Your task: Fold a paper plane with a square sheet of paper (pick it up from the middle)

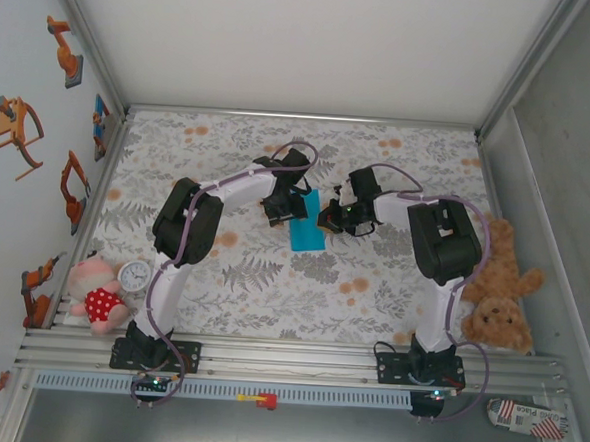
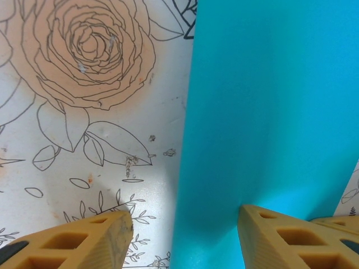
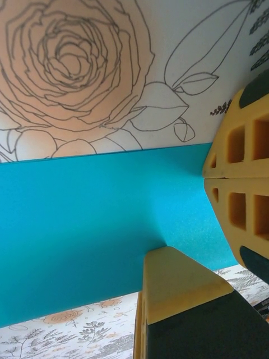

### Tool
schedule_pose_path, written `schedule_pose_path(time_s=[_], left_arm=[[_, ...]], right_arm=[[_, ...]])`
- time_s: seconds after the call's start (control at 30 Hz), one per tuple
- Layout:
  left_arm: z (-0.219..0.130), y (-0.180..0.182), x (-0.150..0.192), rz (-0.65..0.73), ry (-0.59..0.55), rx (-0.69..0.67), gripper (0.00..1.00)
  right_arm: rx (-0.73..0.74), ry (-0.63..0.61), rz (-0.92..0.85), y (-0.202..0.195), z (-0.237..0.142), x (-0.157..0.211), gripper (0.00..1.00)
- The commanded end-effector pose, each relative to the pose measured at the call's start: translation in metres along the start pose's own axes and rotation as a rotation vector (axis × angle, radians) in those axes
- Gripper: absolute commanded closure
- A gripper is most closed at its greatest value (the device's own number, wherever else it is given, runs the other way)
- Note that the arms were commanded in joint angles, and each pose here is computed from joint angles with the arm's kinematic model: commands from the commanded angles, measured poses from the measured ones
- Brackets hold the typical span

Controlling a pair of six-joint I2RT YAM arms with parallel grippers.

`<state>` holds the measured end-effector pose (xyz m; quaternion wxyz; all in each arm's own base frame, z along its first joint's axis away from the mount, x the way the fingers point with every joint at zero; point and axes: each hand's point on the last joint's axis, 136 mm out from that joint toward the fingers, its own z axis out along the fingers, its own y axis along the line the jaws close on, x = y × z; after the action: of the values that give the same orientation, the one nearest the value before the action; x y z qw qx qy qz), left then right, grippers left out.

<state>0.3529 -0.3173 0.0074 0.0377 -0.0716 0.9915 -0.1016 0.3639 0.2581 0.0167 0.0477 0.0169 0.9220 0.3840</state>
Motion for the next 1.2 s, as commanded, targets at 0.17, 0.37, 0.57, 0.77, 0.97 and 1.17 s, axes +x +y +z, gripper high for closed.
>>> schedule_pose_path(time_s=[0.17,0.37,0.57,0.77,0.97,1.17], left_arm=[[0.026,0.018,0.026,0.021,0.090,-0.016,0.41],[-0.025,0.008,0.012,0.017,-0.020,0.074,0.40],[-0.056,0.013,0.010,-0.002,-0.093,0.164,0.41],[-0.084,-0.013,0.010,0.038,-0.126,0.353,0.47],[-0.075,-0.033,0.018,0.064,-0.066,0.425,0.58],[-0.059,-0.046,0.025,0.078,0.008,0.449,0.68]], right_arm=[[0.181,0.060,0.101,-0.042,0.008,0.040,0.98],[0.219,0.018,0.195,-0.040,0.013,0.063,0.99],[0.246,-0.035,0.273,-0.039,0.017,0.078,1.00],[0.260,-0.065,0.304,-0.043,0.016,0.079,1.00],[0.255,-0.053,0.305,-0.043,0.019,0.079,1.00],[0.245,-0.045,0.289,-0.040,0.020,0.078,1.00]])
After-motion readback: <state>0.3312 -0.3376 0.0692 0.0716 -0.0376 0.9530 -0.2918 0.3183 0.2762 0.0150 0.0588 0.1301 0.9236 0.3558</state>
